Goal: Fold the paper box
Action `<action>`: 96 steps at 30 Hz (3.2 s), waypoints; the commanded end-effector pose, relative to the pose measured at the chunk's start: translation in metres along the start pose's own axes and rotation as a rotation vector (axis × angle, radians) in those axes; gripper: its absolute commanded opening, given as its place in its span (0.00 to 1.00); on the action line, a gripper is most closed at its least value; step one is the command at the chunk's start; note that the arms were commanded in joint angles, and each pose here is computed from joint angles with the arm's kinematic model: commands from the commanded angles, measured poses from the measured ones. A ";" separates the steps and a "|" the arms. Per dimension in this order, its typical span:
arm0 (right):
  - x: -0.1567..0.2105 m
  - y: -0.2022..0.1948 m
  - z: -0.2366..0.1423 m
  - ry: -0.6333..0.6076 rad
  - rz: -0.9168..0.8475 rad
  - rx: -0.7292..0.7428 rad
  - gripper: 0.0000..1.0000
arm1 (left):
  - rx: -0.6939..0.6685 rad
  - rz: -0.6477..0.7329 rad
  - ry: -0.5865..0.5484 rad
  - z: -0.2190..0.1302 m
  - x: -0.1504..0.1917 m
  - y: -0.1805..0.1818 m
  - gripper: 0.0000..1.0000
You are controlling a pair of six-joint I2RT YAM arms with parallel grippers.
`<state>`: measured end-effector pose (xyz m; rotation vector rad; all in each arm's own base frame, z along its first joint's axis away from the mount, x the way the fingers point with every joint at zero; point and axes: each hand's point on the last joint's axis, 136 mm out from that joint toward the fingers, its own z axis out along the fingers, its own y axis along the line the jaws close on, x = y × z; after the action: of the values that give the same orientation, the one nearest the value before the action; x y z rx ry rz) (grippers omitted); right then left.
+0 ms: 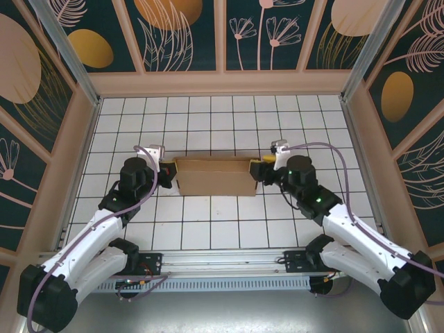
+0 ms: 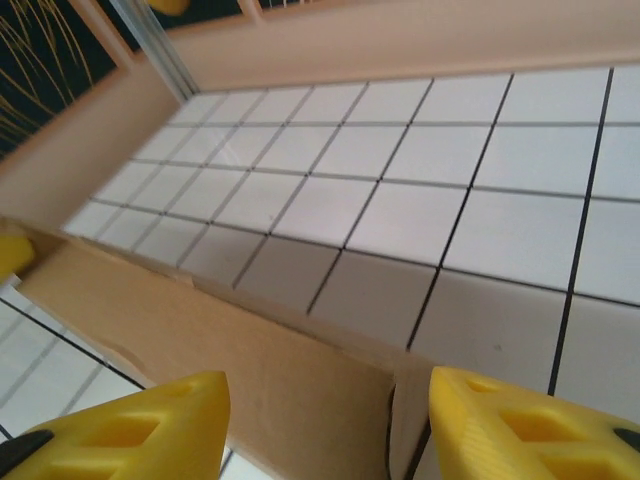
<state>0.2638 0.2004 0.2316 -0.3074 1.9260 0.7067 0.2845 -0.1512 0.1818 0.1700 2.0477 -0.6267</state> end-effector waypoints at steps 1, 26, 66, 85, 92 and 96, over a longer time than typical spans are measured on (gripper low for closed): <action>-0.028 0.016 -0.013 -0.030 0.049 -0.109 0.56 | -0.059 0.012 0.169 0.000 0.043 0.015 0.00; 0.019 -0.020 0.031 0.143 0.319 0.156 0.40 | -0.047 -0.007 0.117 -0.002 0.031 0.011 0.00; 0.064 -0.031 0.029 0.110 0.193 0.273 0.35 | -0.031 -0.129 -0.133 -0.019 -0.064 -0.012 0.38; 0.068 -0.030 0.030 0.128 0.193 0.267 0.35 | 0.031 0.005 -0.008 -0.013 -0.021 -0.016 0.13; 0.069 -0.029 0.030 0.130 0.197 0.263 0.35 | 0.045 0.011 0.030 -0.001 -0.009 -0.014 0.10; 0.070 -0.029 0.030 0.133 0.197 0.260 0.34 | 0.093 -0.010 0.017 0.003 -0.014 -0.023 0.05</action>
<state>0.2833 0.2130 0.2049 0.0313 1.9962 0.6845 0.2855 -0.1609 0.1929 0.1911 2.0776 -0.6735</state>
